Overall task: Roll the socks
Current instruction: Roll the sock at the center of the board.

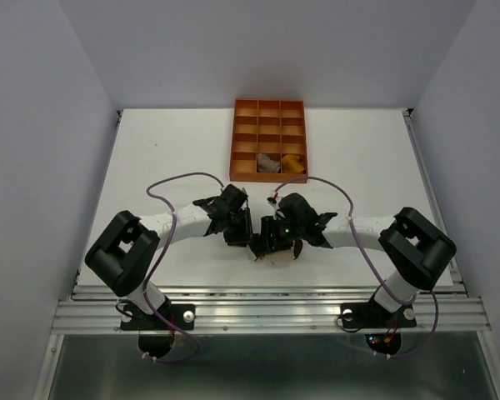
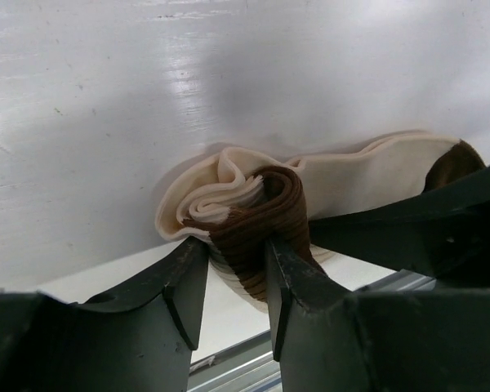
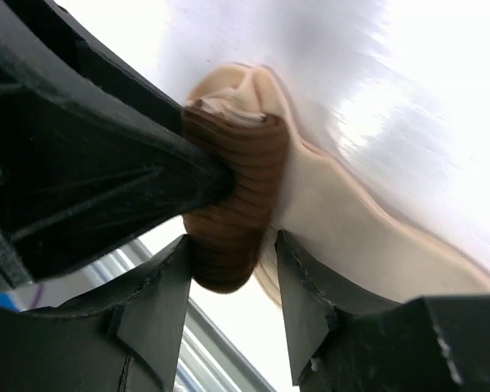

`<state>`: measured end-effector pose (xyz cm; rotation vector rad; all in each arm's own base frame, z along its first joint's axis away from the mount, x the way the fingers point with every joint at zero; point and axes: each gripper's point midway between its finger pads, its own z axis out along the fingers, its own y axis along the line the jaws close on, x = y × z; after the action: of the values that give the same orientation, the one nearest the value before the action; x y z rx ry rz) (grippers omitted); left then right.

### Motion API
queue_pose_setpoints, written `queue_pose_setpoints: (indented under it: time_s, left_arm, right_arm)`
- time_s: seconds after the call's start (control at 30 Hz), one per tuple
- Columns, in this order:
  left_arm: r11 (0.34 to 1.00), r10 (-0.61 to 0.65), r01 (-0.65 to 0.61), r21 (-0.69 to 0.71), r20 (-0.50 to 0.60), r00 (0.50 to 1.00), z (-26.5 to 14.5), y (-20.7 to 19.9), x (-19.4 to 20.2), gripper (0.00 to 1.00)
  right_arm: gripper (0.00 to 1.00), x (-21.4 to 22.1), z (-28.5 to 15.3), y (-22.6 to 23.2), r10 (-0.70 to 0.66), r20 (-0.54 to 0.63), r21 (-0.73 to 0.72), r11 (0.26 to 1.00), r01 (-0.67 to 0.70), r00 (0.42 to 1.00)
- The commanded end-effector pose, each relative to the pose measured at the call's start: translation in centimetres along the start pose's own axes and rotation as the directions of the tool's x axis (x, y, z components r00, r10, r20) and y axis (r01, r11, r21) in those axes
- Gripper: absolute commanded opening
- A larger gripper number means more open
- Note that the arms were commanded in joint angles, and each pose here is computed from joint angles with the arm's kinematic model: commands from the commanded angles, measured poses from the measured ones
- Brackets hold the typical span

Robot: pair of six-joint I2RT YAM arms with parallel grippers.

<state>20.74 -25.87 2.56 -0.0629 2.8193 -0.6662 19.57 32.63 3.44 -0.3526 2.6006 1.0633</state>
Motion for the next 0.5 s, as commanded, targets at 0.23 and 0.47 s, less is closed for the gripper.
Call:
queue_pose_setpoints:
  time_s: [0.23,0.47]
  left_arm:
    - [0.964,-0.013,-0.014,-0.266,-0.099,0.995,0.0,4.9,3.0,0.41]
    - [0.952,-0.015,-0.021,-0.305,-0.116,0.993,-0.5,5.0,3.3,0.4]
  right_arm:
    - [0.54,-1.6,-3.4,0.8,-0.293,0.094,0.191,0.943,0.272,0.951]
    - [0.55,-1.3,-2.6,4.5,-0.498,0.144,0.277,0.85,0.449,0.855]
